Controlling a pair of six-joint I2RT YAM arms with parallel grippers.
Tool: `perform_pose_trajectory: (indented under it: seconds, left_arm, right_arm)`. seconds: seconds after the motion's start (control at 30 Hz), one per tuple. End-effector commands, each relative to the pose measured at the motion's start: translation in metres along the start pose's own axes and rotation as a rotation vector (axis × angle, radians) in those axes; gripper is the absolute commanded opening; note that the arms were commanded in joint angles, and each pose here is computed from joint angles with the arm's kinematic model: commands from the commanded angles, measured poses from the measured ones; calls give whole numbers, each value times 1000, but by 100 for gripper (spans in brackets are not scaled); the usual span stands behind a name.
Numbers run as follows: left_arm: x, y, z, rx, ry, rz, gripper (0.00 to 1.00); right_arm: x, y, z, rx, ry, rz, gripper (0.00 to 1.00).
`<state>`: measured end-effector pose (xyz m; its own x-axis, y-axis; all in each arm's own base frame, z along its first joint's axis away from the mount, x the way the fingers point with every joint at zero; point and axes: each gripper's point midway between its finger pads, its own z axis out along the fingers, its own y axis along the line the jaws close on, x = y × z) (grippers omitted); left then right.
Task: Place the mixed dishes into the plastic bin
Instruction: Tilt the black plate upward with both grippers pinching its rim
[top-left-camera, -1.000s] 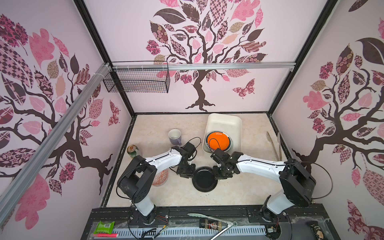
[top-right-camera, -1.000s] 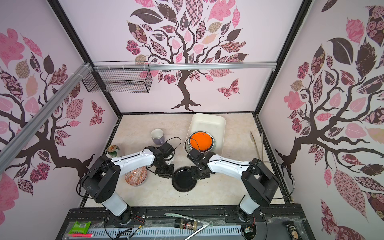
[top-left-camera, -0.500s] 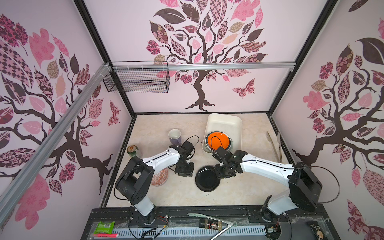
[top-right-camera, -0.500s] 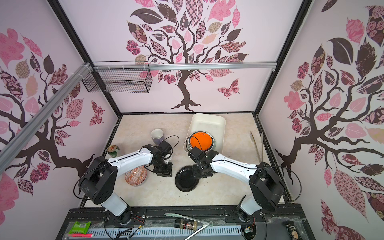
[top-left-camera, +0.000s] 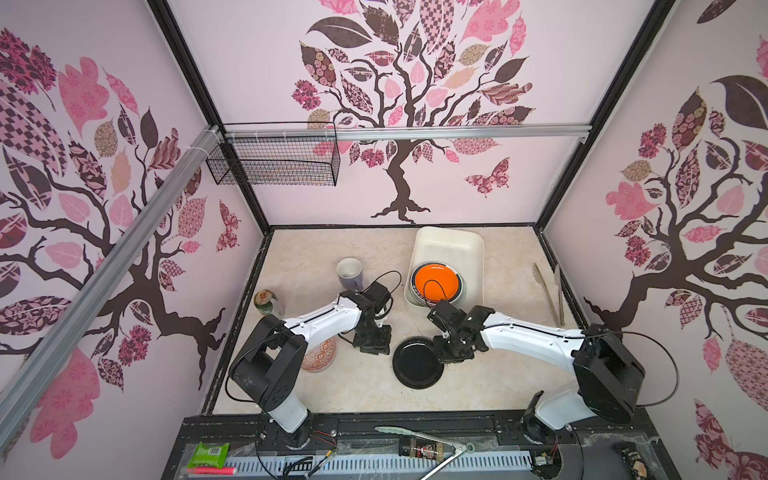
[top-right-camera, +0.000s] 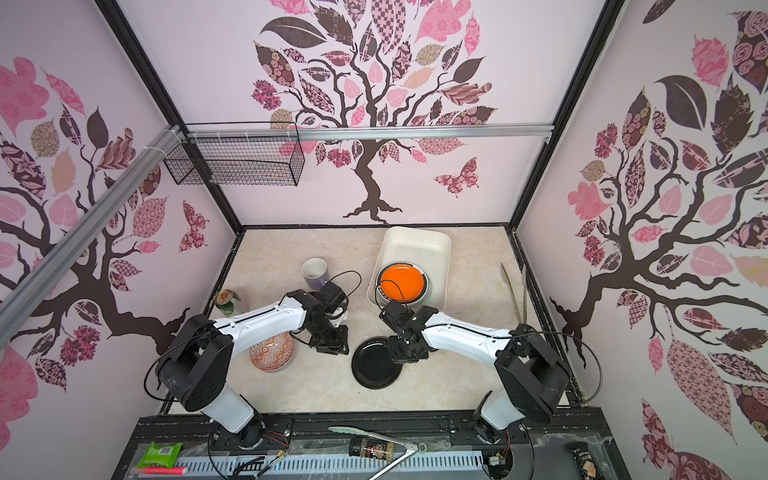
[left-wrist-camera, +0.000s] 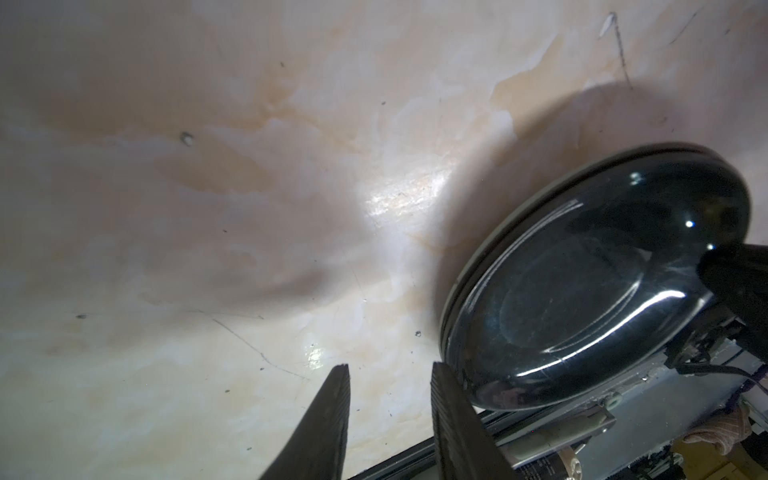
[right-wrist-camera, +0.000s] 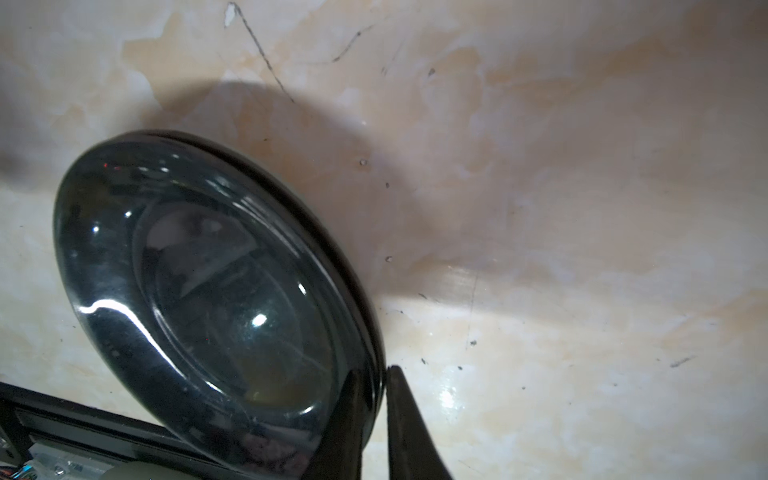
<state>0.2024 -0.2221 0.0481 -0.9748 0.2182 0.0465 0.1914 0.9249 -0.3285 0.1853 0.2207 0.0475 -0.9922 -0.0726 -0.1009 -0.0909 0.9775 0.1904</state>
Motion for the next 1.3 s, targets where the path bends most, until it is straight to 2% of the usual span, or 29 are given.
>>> perform_pose_trajectory:
  seconds: [0.0, 0.1, 0.17, 0.23, 0.33, 0.57, 0.83, 1.03, 1.27]
  left_arm:
    - [-14, -22, -10, 40, -41, 27, 36]
    - [-13, -27, -9, 46, -36, 35, 35]
    - [-13, -28, -7, 44, -30, 38, 33]
    - [-12, -30, -6, 46, -23, 43, 31]
    - [-10, -30, -2, 45, -10, 44, 27]
    - [-8, -31, 2, 35, 6, 58, 17]
    - [-8, -35, 7, 22, 19, 85, 12]
    - [-7, -33, 16, 16, 34, 82, 7]
    - [-10, -34, 27, 20, 49, 80, 6]
  right_arm:
    - [1, -6, -4, 30, -5, -5, 18]
    - [3, -7, -3, 33, -1, -4, 19]
    - [4, -6, -2, 20, 1, -5, 14]
    - [5, -3, 0, 2, 9, -8, 13]
    - [7, -4, 4, 1, 17, -3, 17]
    - [10, -9, 10, 16, 20, 14, 20]
    - [11, -11, 7, 23, 16, 23, 29]
    - [13, -15, 5, 26, 9, 40, 29]
    - [18, -22, 1, 32, 3, 55, 34]
